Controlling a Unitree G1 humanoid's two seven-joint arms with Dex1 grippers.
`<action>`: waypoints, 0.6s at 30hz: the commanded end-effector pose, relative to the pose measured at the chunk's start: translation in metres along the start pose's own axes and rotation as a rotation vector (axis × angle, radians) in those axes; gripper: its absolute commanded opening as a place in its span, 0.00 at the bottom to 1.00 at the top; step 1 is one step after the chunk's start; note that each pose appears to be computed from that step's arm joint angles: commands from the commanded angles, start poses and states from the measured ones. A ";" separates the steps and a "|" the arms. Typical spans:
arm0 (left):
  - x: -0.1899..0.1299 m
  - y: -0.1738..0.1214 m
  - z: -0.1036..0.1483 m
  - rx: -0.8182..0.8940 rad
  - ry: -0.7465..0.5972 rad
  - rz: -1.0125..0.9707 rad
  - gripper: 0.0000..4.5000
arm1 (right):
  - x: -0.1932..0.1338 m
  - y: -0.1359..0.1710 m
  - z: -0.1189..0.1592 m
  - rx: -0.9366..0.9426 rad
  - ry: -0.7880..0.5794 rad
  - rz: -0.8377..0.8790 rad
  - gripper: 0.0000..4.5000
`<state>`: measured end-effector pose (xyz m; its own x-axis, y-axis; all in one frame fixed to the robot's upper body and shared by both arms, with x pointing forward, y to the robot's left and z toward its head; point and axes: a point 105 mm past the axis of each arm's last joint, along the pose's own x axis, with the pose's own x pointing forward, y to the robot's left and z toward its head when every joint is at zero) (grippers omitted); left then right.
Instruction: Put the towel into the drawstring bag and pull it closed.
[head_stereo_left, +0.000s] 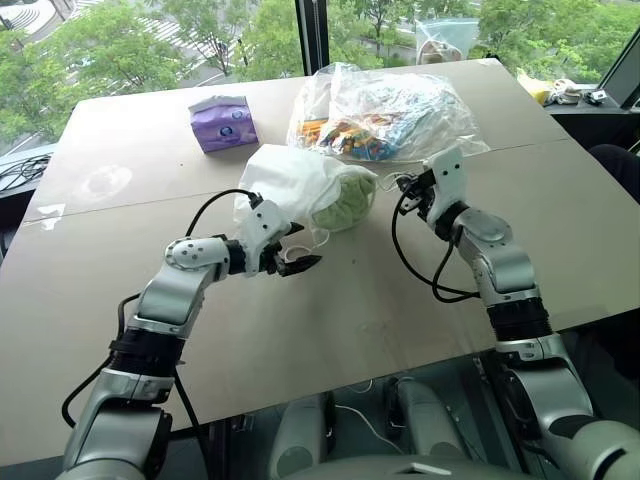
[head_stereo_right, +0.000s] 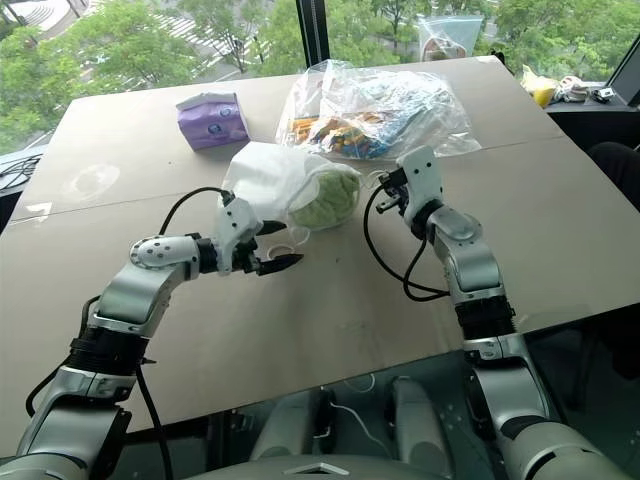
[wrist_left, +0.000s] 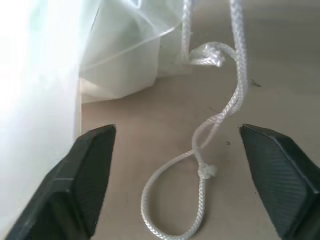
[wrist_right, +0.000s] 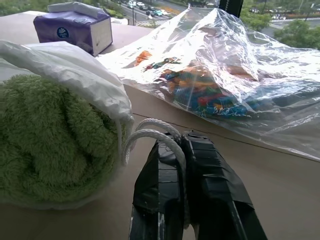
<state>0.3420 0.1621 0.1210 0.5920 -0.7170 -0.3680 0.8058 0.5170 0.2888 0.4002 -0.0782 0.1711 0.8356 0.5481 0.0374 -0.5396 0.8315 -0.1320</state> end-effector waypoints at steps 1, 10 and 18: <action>0.002 -0.002 0.003 0.041 0.005 -0.021 0.91 | 0.000 0.004 0.015 -0.012 -0.049 0.013 0.00; 0.025 -0.009 0.004 0.042 0.003 -0.027 0.91 | 0.000 0.002 0.014 -0.009 -0.047 0.006 0.00; 0.020 -0.004 -0.004 0.057 0.013 0.069 0.06 | -0.001 0.002 0.014 -0.012 -0.050 0.000 0.00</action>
<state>0.3503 0.1414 0.1023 0.6063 -0.6952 -0.3861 0.7950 0.5191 0.3138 0.4001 -0.0773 0.1685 0.8367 0.5470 0.0273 -0.5402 0.8325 -0.1225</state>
